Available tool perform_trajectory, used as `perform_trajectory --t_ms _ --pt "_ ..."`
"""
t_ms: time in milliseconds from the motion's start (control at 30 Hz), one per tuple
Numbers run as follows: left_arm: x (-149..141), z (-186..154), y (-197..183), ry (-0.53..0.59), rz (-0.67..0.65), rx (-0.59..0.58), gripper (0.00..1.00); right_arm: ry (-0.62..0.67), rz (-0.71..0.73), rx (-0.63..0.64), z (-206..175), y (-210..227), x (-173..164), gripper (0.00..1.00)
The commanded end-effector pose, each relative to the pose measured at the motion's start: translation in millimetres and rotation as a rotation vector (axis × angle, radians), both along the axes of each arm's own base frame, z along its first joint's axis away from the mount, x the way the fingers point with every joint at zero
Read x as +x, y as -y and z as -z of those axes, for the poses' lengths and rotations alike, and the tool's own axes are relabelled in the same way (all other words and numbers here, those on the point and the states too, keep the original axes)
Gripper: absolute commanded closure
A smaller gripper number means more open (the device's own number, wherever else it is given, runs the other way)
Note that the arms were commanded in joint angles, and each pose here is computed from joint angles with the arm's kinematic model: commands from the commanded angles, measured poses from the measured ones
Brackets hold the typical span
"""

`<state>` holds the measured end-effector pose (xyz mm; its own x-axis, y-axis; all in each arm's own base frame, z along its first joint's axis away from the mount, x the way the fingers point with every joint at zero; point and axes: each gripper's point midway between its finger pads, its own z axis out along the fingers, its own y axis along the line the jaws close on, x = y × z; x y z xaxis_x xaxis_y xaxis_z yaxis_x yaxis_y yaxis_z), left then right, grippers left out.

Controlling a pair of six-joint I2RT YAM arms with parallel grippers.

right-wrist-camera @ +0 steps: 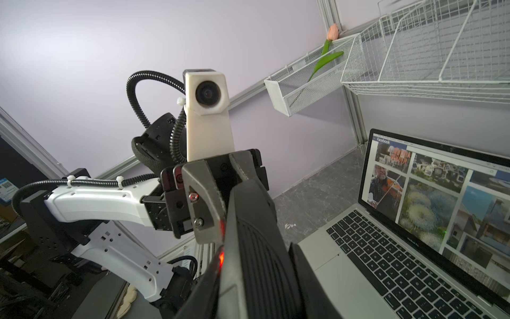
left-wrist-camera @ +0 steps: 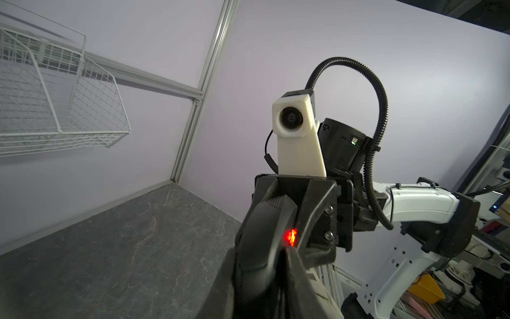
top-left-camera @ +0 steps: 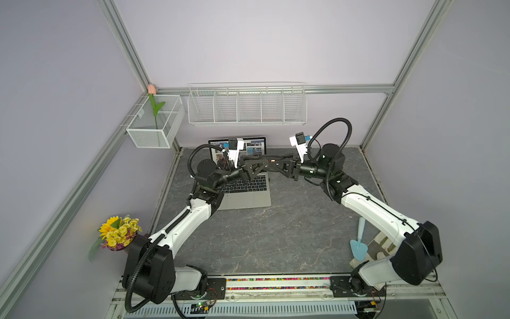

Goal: Insert the wireless mouse receiver into the laptop
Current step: Close the lid on the mouse.

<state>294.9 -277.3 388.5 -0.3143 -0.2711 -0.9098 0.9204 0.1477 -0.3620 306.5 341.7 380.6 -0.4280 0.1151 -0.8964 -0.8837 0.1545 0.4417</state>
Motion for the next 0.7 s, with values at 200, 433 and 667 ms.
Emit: perform_trajectory --t_ms 200,433,667 --pt "-3.1 8.1 -13.2 -0.057 0.03 0.007 1.0 0.044 -0.019 0.002 -11.8 0.8 -21.6 0.42" --pt "-9.9 2.2 -12.5 -0.059 0.078 -0.014 1.0 0.046 0.039 -0.097 -1.0 28.2 -27.4 0.2" --pt "-14.0 -4.1 -12.4 -0.061 0.109 -0.039 1.0 0.002 -0.074 -0.116 7.1 34.2 -41.0 0.34"
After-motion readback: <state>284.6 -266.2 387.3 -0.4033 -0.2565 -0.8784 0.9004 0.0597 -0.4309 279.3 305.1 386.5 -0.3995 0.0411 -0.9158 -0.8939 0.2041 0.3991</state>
